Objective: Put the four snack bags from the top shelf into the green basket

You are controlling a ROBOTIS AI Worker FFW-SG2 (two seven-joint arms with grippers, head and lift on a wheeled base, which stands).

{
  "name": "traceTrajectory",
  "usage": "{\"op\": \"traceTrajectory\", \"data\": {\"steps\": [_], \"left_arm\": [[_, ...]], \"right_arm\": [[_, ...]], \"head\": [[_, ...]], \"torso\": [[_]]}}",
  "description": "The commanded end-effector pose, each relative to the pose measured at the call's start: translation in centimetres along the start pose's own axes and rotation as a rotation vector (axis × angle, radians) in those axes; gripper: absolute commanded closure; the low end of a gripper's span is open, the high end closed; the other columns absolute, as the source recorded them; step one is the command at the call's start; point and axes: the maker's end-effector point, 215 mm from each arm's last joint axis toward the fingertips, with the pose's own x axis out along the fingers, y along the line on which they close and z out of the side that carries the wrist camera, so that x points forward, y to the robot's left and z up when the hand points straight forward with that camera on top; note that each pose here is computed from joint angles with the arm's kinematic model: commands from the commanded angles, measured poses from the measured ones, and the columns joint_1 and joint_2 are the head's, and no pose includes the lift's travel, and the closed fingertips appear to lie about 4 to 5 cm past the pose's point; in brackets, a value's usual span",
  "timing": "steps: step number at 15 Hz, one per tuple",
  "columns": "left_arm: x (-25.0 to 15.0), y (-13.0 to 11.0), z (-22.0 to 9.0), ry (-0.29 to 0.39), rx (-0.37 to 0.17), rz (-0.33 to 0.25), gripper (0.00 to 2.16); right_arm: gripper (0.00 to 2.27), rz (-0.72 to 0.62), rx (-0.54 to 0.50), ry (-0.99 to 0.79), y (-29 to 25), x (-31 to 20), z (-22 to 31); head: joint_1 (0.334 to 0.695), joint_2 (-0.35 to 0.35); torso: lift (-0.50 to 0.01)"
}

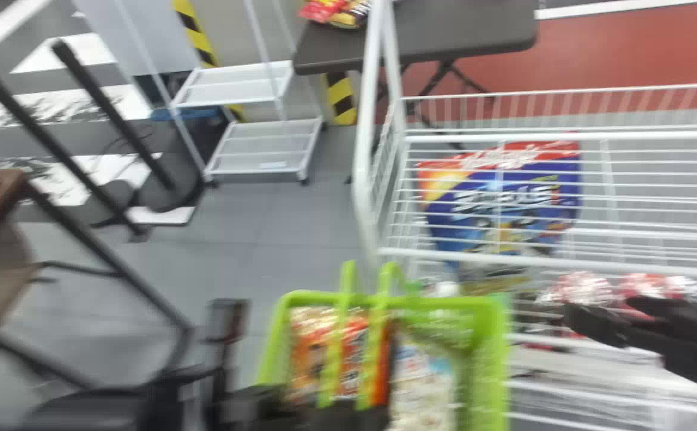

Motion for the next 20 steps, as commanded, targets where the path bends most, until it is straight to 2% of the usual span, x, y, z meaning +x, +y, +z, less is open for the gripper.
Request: {"op": "traceTrajectory", "data": {"steps": [1, 2, 3, 5, 10, 15, 16, 18, 19, 20], "left_arm": [[0.1, -0.3, 0.0, 0.000, 0.001, -0.013, 2.15], [0.1, -0.3, 0.0, 0.000, 0.001, -0.013, 2.15], [0.1, -0.3, -0.1, 0.000, -0.002, -0.013, 2.15], [-0.1, -0.3, -0.2, -0.005, -0.003, -0.011, 2.15], [-0.3, -0.2, -0.3, -0.011, -0.007, -0.007, 2.15], [-0.8, 0.0, -0.2, -0.019, -0.007, 0.003, 2.15], [-0.8, 0.0, -0.3, -0.019, -0.006, 0.003, 2.15], [-0.8, 0.0, -0.2, -0.020, -0.004, 0.002, 2.15], [-0.9, 0.0, -0.4, -0.019, -0.007, 0.003, 2.15], [-0.9, 0.0, -0.4, -0.018, -0.007, 0.004, 2.15]], "right_arm": [[0.06, -0.174, -0.052, -0.109, -6.9, 0.1, 5.5], [0.06, -0.254, -0.094, -0.169, -9.6, 0.2, 8.5], [0.06, -0.303, -0.118, -0.210, -11.5, 0.5, 10.5], [0.06, -0.389, -0.163, -0.306, -15.2, 1.3, 14.7], [0.06, -0.570, -0.160, -0.345, -23.9, 1.7, 19.6], [0.07, -0.742, -0.176, -0.340, -28.7, 0.4, 21.1], [0.13, -0.777, -0.185, -0.318, -29.5, 0.3, 21.0], [0.59, -0.805, -0.174, -0.245, -30.4, 0.6, 19.9], [1.14, -0.806, -0.168, -0.234, -30.4, 0.7, 19.6], [1.86, -0.808, -0.165, -0.233, -30.4, 0.8, 19.4]], "head": [[0.695, 0.073], [0.695, 0.023], [0.695, -0.061], [0.695, -0.120], [0.695, -0.207], [0.695, -0.268], [0.695, -0.278], [0.695, -0.297], [0.695, -0.301], [0.695, -0.304]], "torso": [[0.000], [0.000], [0.000], [0.000], [0.000], [0.000], [0.000], [0.000], [0.000], [0.000]]}}
